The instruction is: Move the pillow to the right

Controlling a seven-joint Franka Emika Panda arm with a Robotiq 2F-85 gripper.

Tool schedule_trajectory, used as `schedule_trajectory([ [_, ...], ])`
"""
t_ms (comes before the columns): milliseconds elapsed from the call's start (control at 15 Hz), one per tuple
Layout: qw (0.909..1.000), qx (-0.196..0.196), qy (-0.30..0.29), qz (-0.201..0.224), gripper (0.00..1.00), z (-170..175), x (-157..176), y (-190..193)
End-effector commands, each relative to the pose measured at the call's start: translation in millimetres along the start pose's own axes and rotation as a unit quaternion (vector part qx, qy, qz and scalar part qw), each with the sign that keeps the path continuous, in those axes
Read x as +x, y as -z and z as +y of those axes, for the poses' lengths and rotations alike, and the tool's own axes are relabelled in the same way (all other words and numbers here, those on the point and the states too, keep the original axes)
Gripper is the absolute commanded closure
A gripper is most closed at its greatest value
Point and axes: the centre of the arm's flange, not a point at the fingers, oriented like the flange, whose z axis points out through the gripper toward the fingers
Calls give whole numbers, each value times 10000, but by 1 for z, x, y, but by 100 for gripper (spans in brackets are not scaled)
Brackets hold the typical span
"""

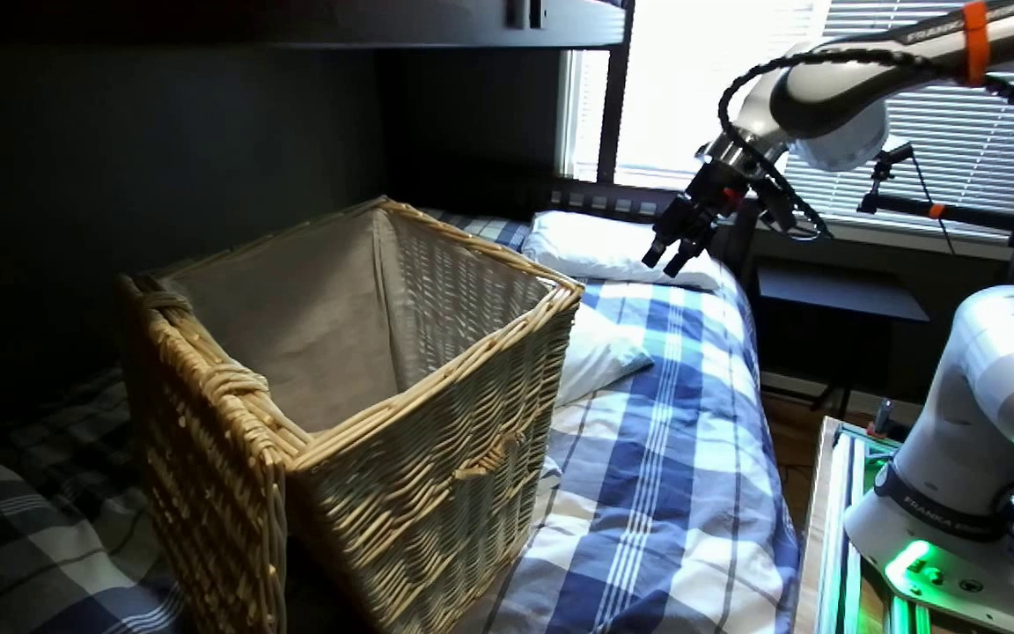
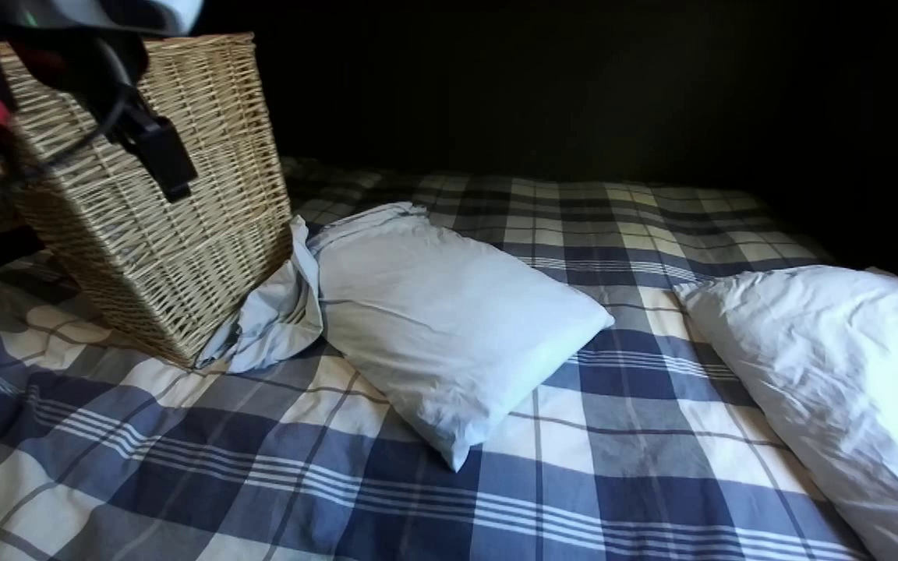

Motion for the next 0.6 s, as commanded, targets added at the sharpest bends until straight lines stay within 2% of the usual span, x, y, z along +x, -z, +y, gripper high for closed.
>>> schedule_trajectory([
  [0,9989,218,205,-355,0,57,40,-34],
  [200,9989,20,274,-389,0,99,59,-47],
  [267,9993,56,210,-319,0,78,28,-31],
  [533,9990,-27,239,-369,0,81,33,-35],
])
